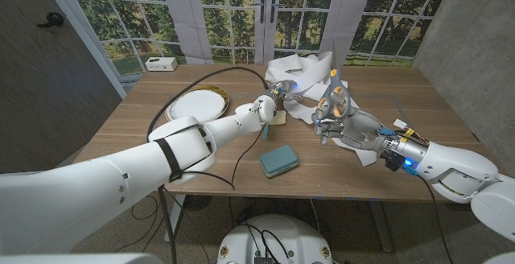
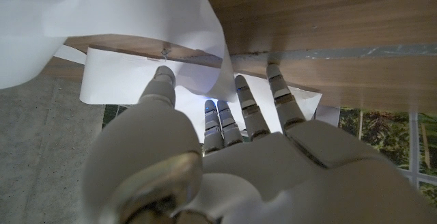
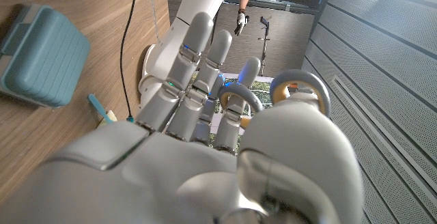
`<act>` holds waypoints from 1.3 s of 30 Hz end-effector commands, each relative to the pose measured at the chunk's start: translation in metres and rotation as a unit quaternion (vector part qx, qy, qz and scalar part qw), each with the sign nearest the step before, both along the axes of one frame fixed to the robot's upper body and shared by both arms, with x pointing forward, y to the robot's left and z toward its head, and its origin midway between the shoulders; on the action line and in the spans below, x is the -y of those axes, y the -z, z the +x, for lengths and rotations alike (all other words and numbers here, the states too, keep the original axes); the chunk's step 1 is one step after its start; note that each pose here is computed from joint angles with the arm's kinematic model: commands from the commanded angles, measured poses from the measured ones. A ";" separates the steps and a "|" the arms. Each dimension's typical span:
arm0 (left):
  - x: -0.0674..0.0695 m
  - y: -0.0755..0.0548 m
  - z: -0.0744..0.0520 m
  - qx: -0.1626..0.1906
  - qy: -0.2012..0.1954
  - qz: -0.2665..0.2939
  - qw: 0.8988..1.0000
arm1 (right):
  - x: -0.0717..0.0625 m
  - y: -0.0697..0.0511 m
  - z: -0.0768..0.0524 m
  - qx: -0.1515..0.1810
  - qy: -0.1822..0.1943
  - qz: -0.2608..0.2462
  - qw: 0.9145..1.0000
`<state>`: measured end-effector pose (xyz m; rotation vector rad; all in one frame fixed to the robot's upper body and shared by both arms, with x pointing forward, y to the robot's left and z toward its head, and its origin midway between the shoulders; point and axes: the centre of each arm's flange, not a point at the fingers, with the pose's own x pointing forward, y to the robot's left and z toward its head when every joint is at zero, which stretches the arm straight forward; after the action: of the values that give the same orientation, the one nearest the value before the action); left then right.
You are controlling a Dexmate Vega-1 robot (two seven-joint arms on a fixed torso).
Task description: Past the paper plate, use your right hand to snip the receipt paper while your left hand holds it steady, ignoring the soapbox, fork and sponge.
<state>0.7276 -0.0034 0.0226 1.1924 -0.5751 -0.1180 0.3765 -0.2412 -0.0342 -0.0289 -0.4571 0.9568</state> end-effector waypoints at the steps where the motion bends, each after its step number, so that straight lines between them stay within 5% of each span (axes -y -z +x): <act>1: 0.010 0.007 -0.001 0.003 -0.004 0.021 1.000 | 0.005 -0.002 0.001 0.001 0.003 0.005 1.000; 16: 0.003 0.011 -0.008 0.065 -0.030 -0.039 0.997 | 0.005 -0.006 0.000 0.007 0.006 0.008 1.000; 25: -0.010 0.017 -0.016 0.121 -0.030 -0.103 0.987 | 0.002 -0.008 0.001 0.009 0.004 0.007 1.000; 39: -0.031 0.021 -0.027 0.154 0.002 -0.210 0.966 | 0.001 -0.009 -0.001 0.008 -0.001 0.010 1.000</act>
<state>0.7086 0.0102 0.0052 0.9461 -0.7654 0.1286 0.3768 -0.2439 -0.0260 -0.0235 -0.4791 0.9469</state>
